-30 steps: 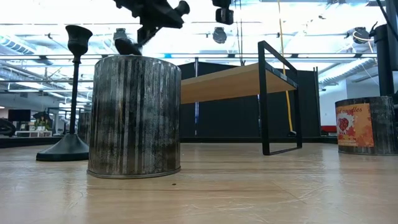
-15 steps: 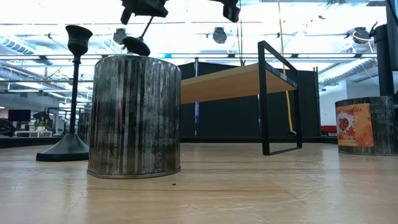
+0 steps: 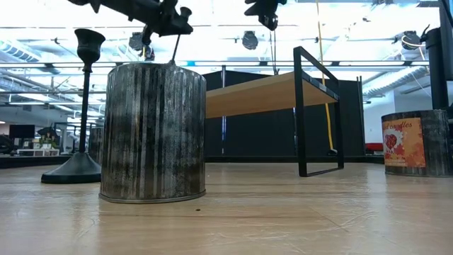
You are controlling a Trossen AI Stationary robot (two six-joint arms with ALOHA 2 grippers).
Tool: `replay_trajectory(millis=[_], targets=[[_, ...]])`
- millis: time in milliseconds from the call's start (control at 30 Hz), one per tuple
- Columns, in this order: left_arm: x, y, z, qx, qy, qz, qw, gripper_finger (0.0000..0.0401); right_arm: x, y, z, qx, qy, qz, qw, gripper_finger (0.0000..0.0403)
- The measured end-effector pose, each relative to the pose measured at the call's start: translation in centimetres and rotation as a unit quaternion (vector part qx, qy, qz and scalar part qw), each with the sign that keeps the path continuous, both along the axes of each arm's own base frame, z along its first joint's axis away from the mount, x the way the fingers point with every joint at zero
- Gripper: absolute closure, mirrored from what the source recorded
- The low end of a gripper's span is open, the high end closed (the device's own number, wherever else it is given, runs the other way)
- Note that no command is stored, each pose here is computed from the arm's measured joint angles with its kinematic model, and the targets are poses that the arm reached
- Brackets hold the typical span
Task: Pick & Place candle stick holders
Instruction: Put the top black candle holder on the shelf
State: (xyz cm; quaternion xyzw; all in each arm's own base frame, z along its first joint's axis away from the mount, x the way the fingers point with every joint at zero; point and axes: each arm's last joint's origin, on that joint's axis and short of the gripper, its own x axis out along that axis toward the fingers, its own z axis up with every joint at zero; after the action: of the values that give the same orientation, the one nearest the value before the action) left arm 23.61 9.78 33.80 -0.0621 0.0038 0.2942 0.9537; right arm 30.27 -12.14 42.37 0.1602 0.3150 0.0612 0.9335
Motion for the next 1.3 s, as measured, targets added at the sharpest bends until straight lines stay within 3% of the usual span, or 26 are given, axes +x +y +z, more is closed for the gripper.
replay_trajectory(millis=[300, 667, 833, 1133, 1300], targets=[[-0.8, 0.9, -2.9, 0.007, -0.027, 0.022, 0.999, 0.0375, -3.4, 0.1, -0.9, -0.057, -0.031, -0.075, 0.995, 0.0286], [-2.7, 2.0, -5.8, 0.037, -0.108, 0.021, 0.993, 0.0375, -9.6, 2.1, -3.6, -0.096, -0.161, -0.109, 0.976, 0.0286], [-3.2, 2.4, -6.7, 0.043, -0.099, 0.026, 0.994, 0.0375, -11.7, 2.8, -4.7, -0.1, -0.208, -0.128, 0.965, 0.0286], [-3.4, 3.3, -7.1, 0.04, -0.089, 0.029, 0.995, 0.0375, -14.8, 3.8, -7.9, -0.094, -0.198, -0.153, 0.964, 0.0286], [-3.5, 3.5, -7.1, 0.036, -0.089, 0.028, 0.995, 0.0375, -16.3, 4.2, -9.3, -0.096, -0.195, -0.213, 0.953, 0.0286]])
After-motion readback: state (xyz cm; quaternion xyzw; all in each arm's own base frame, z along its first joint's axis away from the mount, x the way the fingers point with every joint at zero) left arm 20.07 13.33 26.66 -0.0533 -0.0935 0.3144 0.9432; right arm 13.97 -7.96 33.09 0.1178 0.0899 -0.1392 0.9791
